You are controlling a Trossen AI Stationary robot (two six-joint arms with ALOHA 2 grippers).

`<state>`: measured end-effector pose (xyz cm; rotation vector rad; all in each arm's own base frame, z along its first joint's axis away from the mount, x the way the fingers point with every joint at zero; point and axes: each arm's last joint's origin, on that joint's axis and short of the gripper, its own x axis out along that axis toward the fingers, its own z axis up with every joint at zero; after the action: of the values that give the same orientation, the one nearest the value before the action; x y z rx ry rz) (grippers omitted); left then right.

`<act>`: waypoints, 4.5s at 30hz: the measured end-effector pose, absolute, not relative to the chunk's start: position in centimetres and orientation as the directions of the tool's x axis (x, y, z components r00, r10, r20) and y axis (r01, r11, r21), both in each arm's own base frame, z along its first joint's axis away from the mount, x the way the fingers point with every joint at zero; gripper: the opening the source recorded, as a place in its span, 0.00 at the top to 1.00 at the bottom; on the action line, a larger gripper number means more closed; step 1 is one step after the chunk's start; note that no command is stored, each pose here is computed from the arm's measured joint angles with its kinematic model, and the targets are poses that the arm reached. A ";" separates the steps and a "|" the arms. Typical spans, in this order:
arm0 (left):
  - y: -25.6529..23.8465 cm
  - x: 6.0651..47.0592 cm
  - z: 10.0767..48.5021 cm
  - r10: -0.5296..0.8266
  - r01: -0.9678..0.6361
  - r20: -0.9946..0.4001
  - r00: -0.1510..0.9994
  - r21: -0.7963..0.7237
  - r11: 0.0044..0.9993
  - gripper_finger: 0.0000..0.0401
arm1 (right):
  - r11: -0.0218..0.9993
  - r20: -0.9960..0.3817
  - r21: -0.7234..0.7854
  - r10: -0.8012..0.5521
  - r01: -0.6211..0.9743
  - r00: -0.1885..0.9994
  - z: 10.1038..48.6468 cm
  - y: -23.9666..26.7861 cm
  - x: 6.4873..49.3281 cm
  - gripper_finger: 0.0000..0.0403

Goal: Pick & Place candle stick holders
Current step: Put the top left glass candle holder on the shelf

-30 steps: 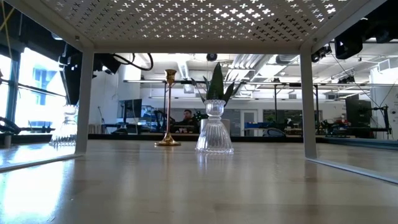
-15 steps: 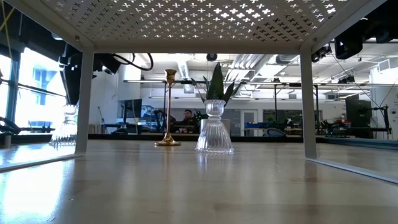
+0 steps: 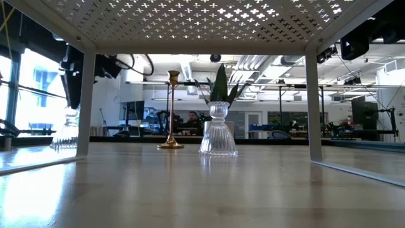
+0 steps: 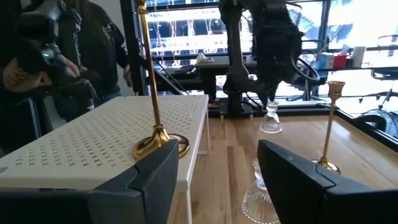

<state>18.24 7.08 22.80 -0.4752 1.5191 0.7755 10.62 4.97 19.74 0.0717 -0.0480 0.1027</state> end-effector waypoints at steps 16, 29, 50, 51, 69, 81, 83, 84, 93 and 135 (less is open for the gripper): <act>7.8 17.5 20.4 0.150 -0.713 -0.982 -0.115 0.187 0.676 0.60 | 0.994 0.051 0.070 0.086 -0.089 0.995 19.7 4.9 10.6 0.47; 7.9 17.6 20.3 0.177 -0.713 -0.978 -0.113 0.204 0.671 0.64 | 0.993 0.051 0.078 0.088 -0.092 0.995 19.7 4.9 10.6 0.47; 8.0 17.4 20.4 0.225 -0.675 -0.962 -0.152 0.267 0.687 0.94 | 0.992 0.036 0.088 0.089 -0.092 0.995 19.6 4.9 10.6 0.47; 8.0 17.3 20.5 0.224 -0.672 -0.961 -0.160 0.272 0.689 0.94 | 0.992 0.036 0.088 0.089 -0.092 0.995 19.6 4.9 10.6 0.48; 3.4 19.2 32.1 0.298 -0.600 -0.953 -0.055 0.270 0.753 0.94 | 0.992 0.037 0.088 0.087 -0.089 0.996 19.6 4.9 10.6 0.48; -2.2 19.5 39.8 0.223 -0.460 -0.920 0.323 0.053 0.886 0.94 | 0.992 0.031 0.085 0.093 -0.095 0.995 19.5 4.9 10.6 0.47; -3.2 19.2 40.4 0.204 -0.419 -0.910 0.362 0.037 0.907 0.94 | 0.992 0.031 0.085 0.093 -0.095 0.995 19.5 4.9 10.6 0.47; -3.7 19.2 40.7 0.192 -0.399 -0.904 0.382 0.026 0.917 0.94 | 0.992 0.031 0.085 0.093 -0.095 0.995 19.5 4.9 10.6 0.47; -8.0 21.3 41.1 0.037 -0.182 -0.833 0.552 -0.077 0.980 0.94 | 0.993 0.032 0.086 0.079 -0.082 0.996 19.5 4.9 10.6 0.47; -12.3 24.9 37.9 -0.069 -0.017 -0.909 0.411 -0.084 0.996 0.94 | 0.993 0.031 0.087 0.082 -0.084 0.996 19.5 4.9 10.6 0.47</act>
<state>24.90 -12.31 37.87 -0.0841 1.1475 -0.0331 10.63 4.91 19.53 0.0882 -0.0277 0.0831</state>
